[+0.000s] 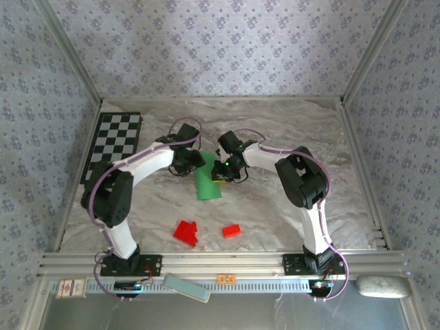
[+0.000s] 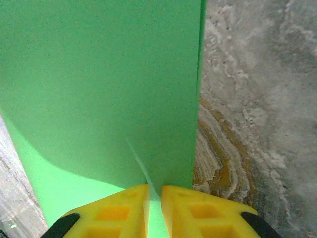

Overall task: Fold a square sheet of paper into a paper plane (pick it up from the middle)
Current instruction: Hold the square sheet of paper at the center of the table, then first fold the square sheet of paper in half at the center of the table.

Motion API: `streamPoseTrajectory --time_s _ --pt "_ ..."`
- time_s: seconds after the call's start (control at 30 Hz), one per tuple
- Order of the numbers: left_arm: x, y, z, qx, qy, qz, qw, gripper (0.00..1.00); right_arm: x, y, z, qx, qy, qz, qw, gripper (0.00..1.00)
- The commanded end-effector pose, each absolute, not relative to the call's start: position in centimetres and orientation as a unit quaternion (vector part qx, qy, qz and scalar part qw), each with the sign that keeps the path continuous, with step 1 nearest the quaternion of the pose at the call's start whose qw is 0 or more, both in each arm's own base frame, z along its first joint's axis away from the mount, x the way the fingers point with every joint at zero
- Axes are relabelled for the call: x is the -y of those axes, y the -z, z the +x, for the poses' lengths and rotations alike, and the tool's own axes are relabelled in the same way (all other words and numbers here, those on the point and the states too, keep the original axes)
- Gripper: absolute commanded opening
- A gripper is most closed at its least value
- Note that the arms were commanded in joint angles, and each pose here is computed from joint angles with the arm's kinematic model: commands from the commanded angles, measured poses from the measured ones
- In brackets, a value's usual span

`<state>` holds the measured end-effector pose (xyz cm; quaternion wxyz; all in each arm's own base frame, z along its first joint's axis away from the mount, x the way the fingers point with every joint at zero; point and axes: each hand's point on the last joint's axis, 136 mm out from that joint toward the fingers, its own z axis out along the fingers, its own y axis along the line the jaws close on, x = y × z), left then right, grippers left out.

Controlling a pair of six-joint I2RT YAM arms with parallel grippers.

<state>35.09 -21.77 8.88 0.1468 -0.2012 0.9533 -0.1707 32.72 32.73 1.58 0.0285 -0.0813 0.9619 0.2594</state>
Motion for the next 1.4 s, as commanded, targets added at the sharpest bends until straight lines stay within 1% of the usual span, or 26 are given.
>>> streamPoseTrajectory --time_s 0.0,0.1,0.17,0.3,0.47,0.63,0.93,1.37 --pt "23.1 -12.2 35.8 -0.938 0.235 -0.17 0.189 0.48 -25.6 5.9 29.2 -0.994 -0.078 -0.059 -0.049 0.2" --pt "24.9 -12.1 35.2 -0.932 0.285 -0.144 0.173 0.4 -25.5 6.3 29.0 -0.994 -0.069 -0.057 -0.055 0.2" --pt "25.2 -11.1 34.6 -0.932 0.294 -0.141 0.157 0.34 -25.4 6.5 28.8 -0.994 -0.067 -0.052 -0.063 0.19" --pt "26.7 -10.2 33.9 -0.926 0.332 -0.117 0.134 0.25 -25.4 6.9 28.6 -0.994 -0.062 -0.05 -0.069 0.19" --pt "26.6 -7.7 32.8 -0.934 0.321 -0.11 0.109 0.17 -25.3 7.1 28.6 -0.995 -0.052 -0.047 -0.074 0.18" --pt "26.6 -5.7 32.3 -0.941 0.311 -0.104 0.084 0.14 -25.1 7.2 28.6 -0.995 -0.043 -0.045 -0.074 0.18" --pt "25.7 -3.8 31.3 -0.957 0.276 -0.074 0.057 0.13 -24.5 7.4 28.5 -0.996 -0.019 -0.036 -0.077 0.17" --pt "21.6 -0.8 30.6 -0.969 0.232 -0.073 0.042 0.11 -23.3 7.7 28.5 -0.997 0.023 -0.033 -0.073 0.16"
